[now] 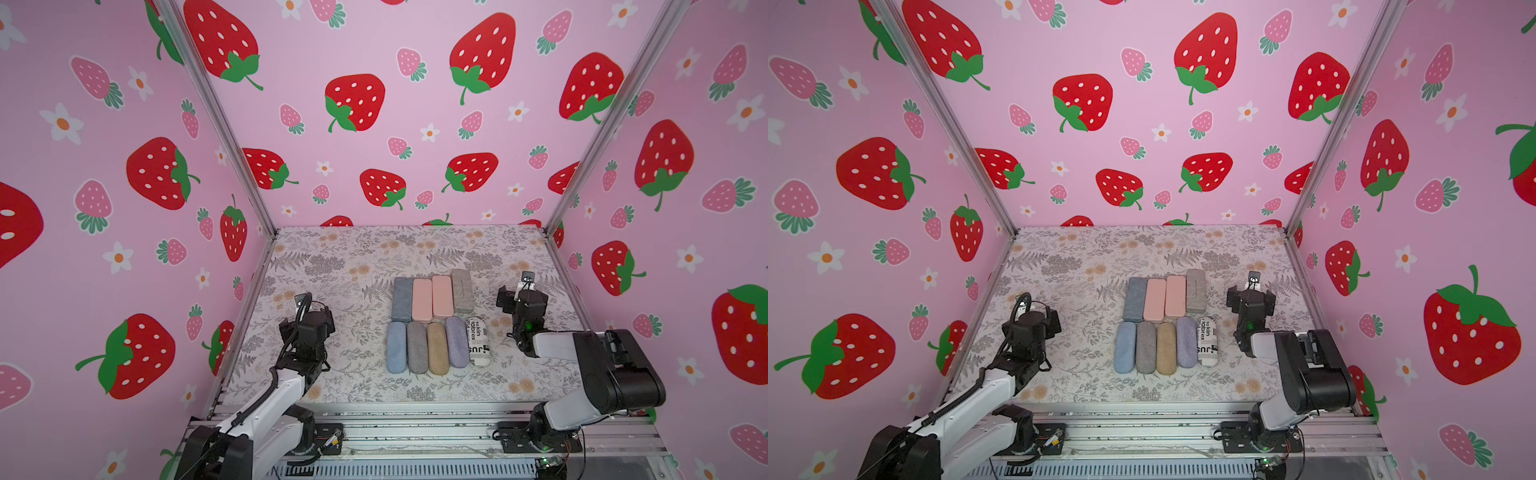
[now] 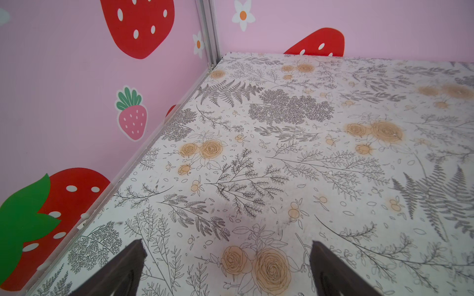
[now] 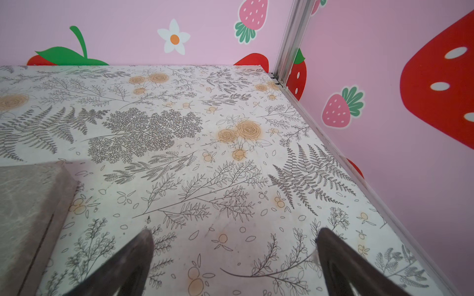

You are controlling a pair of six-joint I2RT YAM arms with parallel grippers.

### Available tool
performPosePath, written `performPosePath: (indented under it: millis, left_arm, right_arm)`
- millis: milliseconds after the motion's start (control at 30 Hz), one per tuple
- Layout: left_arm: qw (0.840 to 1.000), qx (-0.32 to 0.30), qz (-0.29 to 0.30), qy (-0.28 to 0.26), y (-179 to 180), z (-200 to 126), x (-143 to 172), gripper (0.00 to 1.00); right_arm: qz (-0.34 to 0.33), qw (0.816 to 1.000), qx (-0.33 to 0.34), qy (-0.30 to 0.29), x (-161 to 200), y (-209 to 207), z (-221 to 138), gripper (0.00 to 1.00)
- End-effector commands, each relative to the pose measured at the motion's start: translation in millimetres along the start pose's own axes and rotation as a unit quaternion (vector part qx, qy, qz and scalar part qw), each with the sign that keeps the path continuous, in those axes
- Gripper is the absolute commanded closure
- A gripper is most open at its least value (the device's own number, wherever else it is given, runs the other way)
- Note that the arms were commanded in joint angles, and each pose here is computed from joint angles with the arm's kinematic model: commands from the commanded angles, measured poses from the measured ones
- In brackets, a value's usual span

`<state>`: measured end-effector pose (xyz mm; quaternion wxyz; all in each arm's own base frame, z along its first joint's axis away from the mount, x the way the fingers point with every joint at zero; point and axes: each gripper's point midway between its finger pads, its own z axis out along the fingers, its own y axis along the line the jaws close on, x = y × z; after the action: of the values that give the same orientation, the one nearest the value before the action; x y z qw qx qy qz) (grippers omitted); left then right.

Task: Close the glasses case
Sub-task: Reset both arms

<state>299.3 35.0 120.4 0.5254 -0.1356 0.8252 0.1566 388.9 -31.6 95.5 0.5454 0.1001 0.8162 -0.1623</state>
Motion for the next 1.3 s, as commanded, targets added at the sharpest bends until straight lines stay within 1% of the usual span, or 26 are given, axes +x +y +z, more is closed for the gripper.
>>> performPosePath:
  millis: [0,200,400,500,567,633,733,900,1133,1267]
  left_arm:
    - [1.0,0.003,-0.001,-0.007,5.9,-3.3,0.7,0.01]
    - [0.999,0.033,-0.01,-0.029,-0.3,-3.9,-3.3,0.0]
    - [1.0,0.022,-0.015,-0.015,-8.9,15.3,-8.9,0.0]
    - [0.999,0.013,-0.023,-0.023,-10.1,23.4,-12.9,0.0]
    - [0.999,0.013,-0.023,-0.022,-12.6,28.3,-15.2,0.01]
    - [1.0,0.014,-0.018,-0.019,-15.8,33.1,-16.3,0.0]
    - [1.0,0.017,-0.007,-0.019,-20.4,39.7,-19.6,0.0]
    - [1.0,0.013,-0.002,-0.018,-23.0,51.5,-24.3,0.01]
    - [1.0,0.02,0.013,-0.005,-33.2,66.7,-27.4,0.0]
    - [1.0,0.022,0.018,-0.01,-35.8,71.1,-30.2,0.0]
  right_arm:
    - [0.014,1.0,-0.005,-0.018,-11.6,1.6,1.5,0.01]
    - [0.015,1.0,-0.009,-0.015,-10.9,1.7,2.6,0.01]
    - [0.025,0.999,-0.022,-0.013,-8.9,1.0,3.0,0.01]
    - [0.053,0.997,-0.052,-0.012,-0.4,-2.0,2.6,0.01]
    - [0.064,0.996,-0.061,-0.026,3.5,-3.0,7.3,0.01]
    - [0.054,0.995,-0.08,-0.008,6.1,3.3,5.6,0.01]
    - [0.048,0.995,-0.092,-0.013,5.1,7.6,6.3,0.01]
    - [0.032,0.993,-0.116,0.007,6.3,18.0,9.8,0.01]
    - [0.032,0.993,-0.117,0.008,6.4,18.1,9.9,0.01]
    - [0.033,0.993,-0.117,0.007,6.0,17.7,9.9,0.01]
